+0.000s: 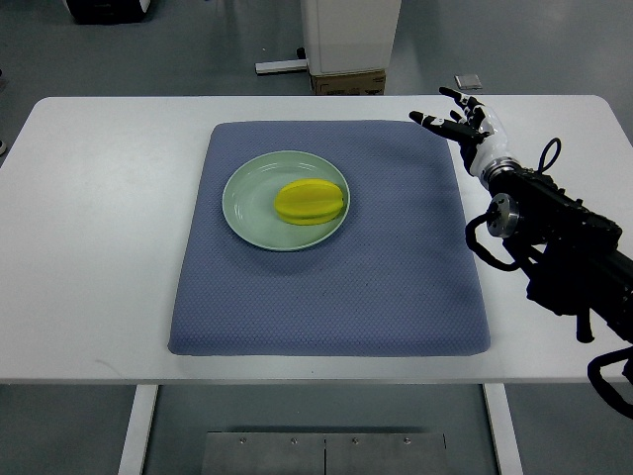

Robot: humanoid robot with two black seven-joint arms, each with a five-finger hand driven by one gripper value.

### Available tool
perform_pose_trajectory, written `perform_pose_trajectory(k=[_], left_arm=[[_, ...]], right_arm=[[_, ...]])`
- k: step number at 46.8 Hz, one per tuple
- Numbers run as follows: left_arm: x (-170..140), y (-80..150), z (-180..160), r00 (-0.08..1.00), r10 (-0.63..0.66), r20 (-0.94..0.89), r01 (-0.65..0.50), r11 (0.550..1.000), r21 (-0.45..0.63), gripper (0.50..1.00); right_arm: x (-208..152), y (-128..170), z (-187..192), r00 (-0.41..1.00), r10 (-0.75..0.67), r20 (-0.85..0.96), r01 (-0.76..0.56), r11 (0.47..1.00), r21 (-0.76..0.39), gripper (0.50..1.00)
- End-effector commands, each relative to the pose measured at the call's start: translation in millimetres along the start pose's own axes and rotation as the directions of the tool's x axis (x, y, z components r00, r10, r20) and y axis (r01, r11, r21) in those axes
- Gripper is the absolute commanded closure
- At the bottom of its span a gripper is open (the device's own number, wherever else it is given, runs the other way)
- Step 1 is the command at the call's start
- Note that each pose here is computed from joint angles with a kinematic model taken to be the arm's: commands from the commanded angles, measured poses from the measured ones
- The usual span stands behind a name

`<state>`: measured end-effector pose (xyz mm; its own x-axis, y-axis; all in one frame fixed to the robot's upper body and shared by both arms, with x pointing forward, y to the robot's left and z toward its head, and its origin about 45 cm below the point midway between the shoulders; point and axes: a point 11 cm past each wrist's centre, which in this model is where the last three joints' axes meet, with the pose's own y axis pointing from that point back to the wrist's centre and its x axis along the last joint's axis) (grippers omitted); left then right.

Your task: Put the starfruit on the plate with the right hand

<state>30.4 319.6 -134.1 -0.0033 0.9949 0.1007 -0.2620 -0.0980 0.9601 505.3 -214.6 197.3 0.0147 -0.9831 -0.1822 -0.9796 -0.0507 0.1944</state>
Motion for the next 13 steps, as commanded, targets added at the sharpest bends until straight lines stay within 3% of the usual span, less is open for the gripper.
perform_pose_trajectory(k=[1, 13], left_arm=[[0.0, 0.0, 0.0, 1.000, 0.000, 0.000, 0.000, 1.000, 0.000, 0.500], [0.0, 0.0, 0.1, 1.000, 0.000, -0.001, 0.000, 1.000, 0.000, 0.500]], right_arm=[[1.5, 0.1, -0.2, 1.000, 0.008, -0.003, -0.008, 1.000, 0.004, 0.500], [-1.6, 0.6, 1.6, 1.000, 0.000, -0.006, 0.000, 1.000, 0.000, 0.500]])
